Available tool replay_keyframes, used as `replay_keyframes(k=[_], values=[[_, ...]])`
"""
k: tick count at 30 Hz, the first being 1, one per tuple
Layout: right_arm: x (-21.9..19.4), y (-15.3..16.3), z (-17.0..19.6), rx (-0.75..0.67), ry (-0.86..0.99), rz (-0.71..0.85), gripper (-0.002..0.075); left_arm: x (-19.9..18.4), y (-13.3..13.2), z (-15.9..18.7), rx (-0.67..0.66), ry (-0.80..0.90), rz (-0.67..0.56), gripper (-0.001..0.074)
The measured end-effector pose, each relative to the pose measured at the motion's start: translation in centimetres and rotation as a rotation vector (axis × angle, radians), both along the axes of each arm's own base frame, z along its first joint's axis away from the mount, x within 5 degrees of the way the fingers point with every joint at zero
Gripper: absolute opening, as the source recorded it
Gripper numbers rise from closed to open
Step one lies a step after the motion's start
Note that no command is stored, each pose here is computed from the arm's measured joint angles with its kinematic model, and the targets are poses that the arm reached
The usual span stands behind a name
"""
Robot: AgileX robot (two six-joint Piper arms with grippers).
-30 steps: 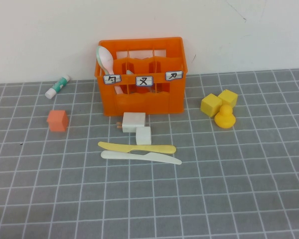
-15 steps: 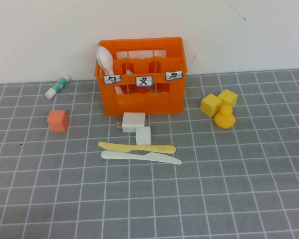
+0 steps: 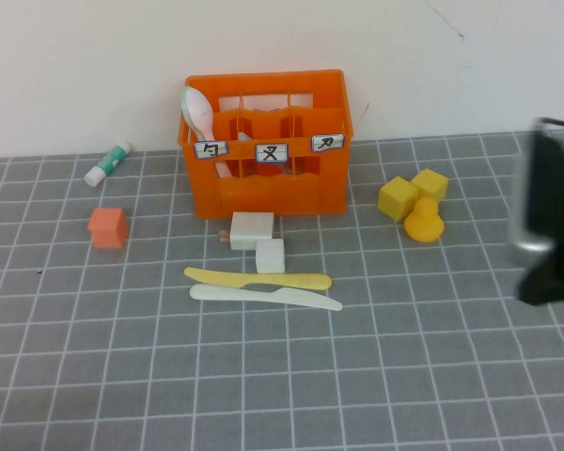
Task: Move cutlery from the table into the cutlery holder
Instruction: Pick up the knife
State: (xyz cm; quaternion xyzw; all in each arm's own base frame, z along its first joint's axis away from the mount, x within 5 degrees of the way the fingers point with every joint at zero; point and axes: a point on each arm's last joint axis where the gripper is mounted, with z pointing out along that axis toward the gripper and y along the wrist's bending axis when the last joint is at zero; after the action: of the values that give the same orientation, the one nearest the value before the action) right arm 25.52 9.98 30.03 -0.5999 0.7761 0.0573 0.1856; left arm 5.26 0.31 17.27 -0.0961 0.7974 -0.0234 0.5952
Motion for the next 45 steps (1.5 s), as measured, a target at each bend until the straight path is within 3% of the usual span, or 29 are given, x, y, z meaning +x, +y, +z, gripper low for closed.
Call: replay_keyframes(k=[5,11,15,27,45], values=[[3.5,4.2,-1.4,-0.011,0.049,0.043,0.005,0.0,0.0,0.0,0.0,0.0,0.0,-0.0001],[6.6,10.3,-3.6,-0.048,0.058,0.104,0.0277,0.0,0.0,0.0,0.0,0.0,0.0,-0.0001],[7.9,14.0,-5.5,-0.052,0.058,0.142,0.0348,0.0,0.0,0.0,0.004,0.0,-0.001,-0.0001],[11.5,21.2,-9.9,-0.101,0.09,0.247,0.0363,0.0,0.0,0.0,0.004,0.0,-0.001,-0.0001],[11.5,25.5,-12.3,-0.11,0.101,0.276,0.0363,0.0,0.0,0.0,0.004,0.0,-0.001,-0.0001]])
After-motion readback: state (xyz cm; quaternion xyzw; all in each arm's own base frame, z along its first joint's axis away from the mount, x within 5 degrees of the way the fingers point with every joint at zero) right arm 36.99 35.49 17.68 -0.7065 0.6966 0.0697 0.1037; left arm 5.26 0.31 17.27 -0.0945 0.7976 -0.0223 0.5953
